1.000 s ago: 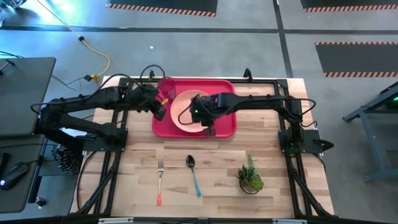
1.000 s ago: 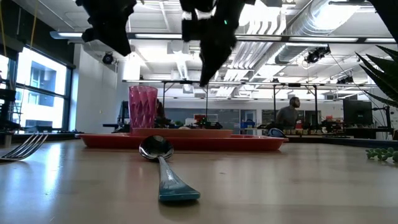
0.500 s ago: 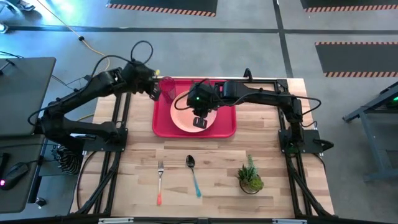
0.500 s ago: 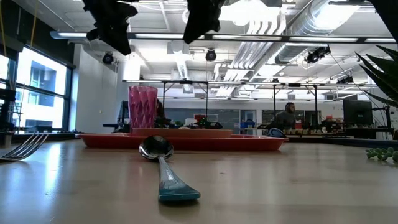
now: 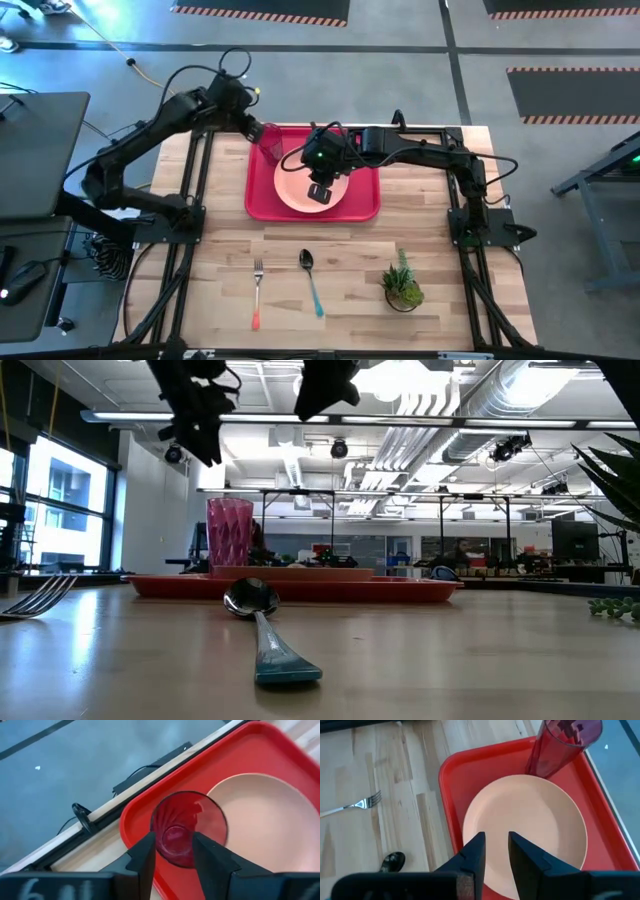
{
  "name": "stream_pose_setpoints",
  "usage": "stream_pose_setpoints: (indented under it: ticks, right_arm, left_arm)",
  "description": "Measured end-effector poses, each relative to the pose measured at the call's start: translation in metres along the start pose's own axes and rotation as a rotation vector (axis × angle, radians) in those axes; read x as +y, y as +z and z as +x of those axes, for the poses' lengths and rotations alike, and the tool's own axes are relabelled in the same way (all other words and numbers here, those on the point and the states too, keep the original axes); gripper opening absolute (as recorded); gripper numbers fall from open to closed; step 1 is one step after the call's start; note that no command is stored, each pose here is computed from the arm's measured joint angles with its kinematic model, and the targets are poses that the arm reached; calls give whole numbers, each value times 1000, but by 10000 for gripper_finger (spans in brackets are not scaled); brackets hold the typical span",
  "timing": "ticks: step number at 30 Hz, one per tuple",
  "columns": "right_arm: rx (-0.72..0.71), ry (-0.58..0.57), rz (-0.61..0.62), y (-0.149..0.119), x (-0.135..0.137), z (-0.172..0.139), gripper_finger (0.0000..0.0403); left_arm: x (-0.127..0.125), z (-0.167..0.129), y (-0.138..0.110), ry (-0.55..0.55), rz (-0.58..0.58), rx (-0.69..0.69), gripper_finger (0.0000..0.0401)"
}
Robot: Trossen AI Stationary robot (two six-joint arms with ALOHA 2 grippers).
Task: Pick and place plate/cup/fork/spoon on tray
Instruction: Adjust the red cup on the red tray
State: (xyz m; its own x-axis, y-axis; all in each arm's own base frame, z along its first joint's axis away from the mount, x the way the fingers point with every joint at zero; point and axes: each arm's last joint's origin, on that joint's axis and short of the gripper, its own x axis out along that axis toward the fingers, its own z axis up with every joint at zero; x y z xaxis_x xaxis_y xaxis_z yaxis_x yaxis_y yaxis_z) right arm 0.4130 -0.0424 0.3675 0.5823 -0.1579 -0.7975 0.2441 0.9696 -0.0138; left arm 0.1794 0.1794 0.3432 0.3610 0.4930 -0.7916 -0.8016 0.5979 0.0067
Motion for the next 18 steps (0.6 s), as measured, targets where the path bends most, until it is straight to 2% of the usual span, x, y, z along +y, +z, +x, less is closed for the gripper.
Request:
stream_pose_setpoints:
  ticks: [9,18]
  right_arm:
    - [1,0,18,0,0,0,75]
    - [1,0,-6,0,0,0,75]
  left_arm:
    - [6,40,5,15,53,148,122]
    - [7,61,5,21,58,213,122]
